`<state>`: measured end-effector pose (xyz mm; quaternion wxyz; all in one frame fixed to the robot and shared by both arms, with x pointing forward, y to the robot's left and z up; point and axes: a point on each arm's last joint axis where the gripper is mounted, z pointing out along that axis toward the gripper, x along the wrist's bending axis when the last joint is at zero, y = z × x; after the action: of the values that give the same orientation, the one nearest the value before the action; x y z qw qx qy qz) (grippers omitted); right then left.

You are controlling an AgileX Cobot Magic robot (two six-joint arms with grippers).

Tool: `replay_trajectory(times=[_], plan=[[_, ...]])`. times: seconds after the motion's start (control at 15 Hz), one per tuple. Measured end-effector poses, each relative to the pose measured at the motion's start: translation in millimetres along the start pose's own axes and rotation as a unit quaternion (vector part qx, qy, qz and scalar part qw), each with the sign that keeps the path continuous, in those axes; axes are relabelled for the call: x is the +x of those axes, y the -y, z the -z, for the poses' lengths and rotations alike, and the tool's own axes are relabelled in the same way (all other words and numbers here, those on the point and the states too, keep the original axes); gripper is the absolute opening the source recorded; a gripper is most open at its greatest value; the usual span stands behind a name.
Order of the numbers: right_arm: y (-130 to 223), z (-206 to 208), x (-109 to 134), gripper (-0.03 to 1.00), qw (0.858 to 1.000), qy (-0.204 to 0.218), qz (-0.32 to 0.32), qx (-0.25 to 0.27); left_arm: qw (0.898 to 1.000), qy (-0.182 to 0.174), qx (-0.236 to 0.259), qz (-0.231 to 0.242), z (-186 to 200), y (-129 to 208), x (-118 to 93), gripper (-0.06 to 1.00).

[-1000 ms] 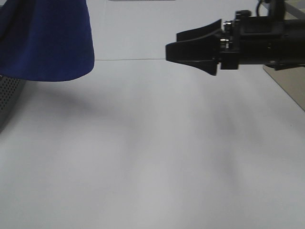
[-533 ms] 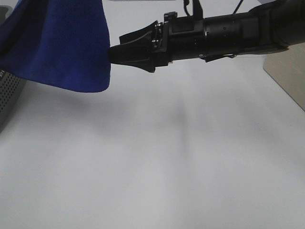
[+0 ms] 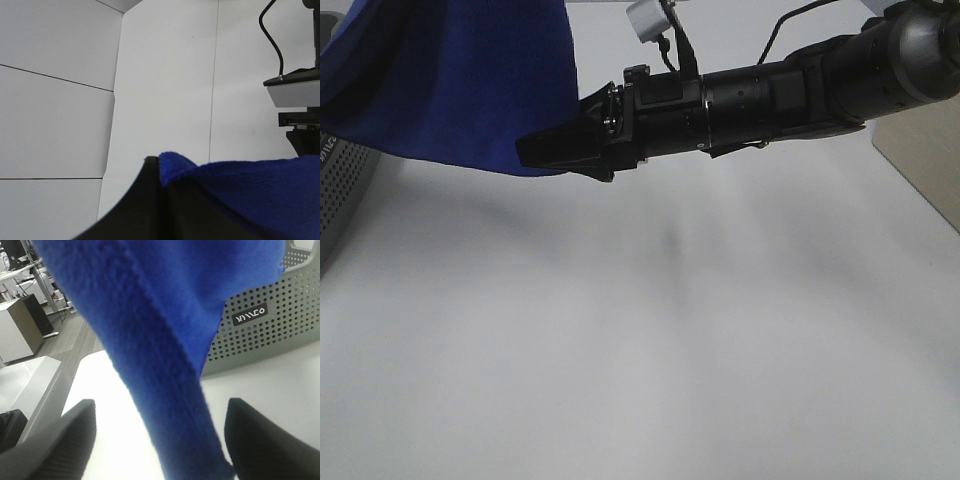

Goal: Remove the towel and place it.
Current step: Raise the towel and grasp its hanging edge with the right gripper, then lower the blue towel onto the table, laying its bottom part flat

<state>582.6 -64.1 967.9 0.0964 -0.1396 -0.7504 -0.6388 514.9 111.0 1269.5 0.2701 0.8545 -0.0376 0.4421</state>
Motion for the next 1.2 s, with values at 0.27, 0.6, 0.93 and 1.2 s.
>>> replay_trajectory(times=[0.27,0.6,0.93,1.2], plan=[[-0.6,0.0,1.7,0.37,1.0,-0.009,-0.006,-0.003,1.0,-0.005,0.009,-0.008,0.1,1.7,1.0,0.0],[1.9,0.0,2.9,0.02,0.999,-0.016,-0.036,0.011,1.0,-0.009,0.016,-0.013,0.1,2.9,1.6,0.0],[0.2,0.9,4.6,0.02,0.994,-0.014,-0.104,0.021,1.0,-0.008,0.015,-0.011,0.1,2.7,1.5,0.0],[-10.5,11.2,9.7,0.02,0.981,0.064,-0.162,0.089,1.0,-0.005,0.019,0.02,-9.1,3.7,0.3,0.0]])
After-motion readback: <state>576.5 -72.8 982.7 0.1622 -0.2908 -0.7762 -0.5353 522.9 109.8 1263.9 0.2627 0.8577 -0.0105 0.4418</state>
